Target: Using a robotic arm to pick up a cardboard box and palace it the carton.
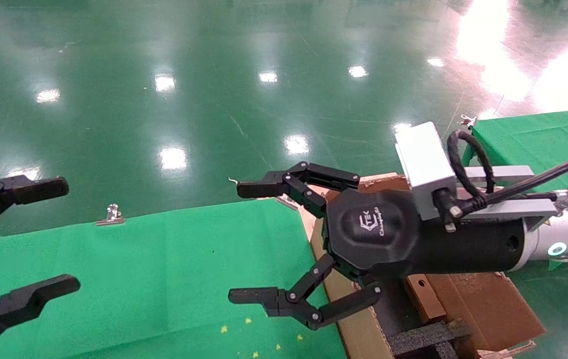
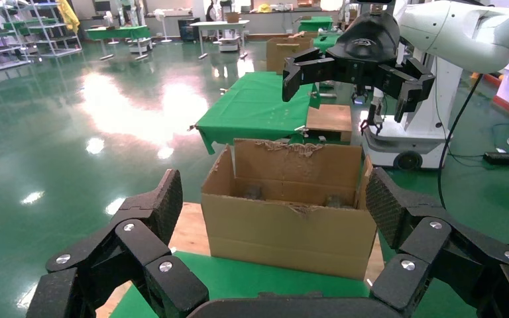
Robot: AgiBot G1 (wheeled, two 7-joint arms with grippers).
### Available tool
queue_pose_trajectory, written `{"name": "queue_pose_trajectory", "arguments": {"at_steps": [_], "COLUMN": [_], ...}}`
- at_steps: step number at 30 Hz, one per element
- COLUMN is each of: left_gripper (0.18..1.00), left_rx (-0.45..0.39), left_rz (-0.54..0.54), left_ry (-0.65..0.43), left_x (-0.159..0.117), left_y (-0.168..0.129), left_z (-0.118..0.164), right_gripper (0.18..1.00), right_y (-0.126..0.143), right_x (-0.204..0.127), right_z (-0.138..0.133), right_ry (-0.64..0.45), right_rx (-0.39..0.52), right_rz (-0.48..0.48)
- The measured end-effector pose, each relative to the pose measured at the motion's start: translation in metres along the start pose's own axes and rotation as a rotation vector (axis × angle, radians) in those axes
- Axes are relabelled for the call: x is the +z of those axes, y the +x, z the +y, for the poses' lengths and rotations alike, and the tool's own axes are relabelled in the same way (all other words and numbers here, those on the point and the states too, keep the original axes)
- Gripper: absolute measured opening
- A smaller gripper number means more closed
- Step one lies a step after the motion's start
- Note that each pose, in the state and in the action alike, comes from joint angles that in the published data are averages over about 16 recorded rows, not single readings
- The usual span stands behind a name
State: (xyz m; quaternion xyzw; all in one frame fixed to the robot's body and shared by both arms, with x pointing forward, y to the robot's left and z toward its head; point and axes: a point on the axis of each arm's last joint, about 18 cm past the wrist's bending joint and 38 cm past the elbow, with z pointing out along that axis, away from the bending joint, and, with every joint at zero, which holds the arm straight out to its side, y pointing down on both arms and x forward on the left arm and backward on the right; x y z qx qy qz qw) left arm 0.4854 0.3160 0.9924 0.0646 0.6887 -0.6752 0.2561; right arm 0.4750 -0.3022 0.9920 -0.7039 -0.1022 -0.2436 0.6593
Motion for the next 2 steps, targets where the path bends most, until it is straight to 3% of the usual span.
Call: {"name": "queue_pose_trajectory", "arguments": {"at_steps": [2], "left_gripper": [1.001], "left_rx": [0.0], "left_rz": [0.0], "left_ry": [0.0], "left_x": [0.0], "left_y": [0.0], "left_z": [0.0], "right_gripper": [1.001], "right_y": [0.0], "right_x": [0.0], "right_z": [0.0], "right_ry": [0.0], "right_rx": [0.0], "right_rz": [0.0]}}
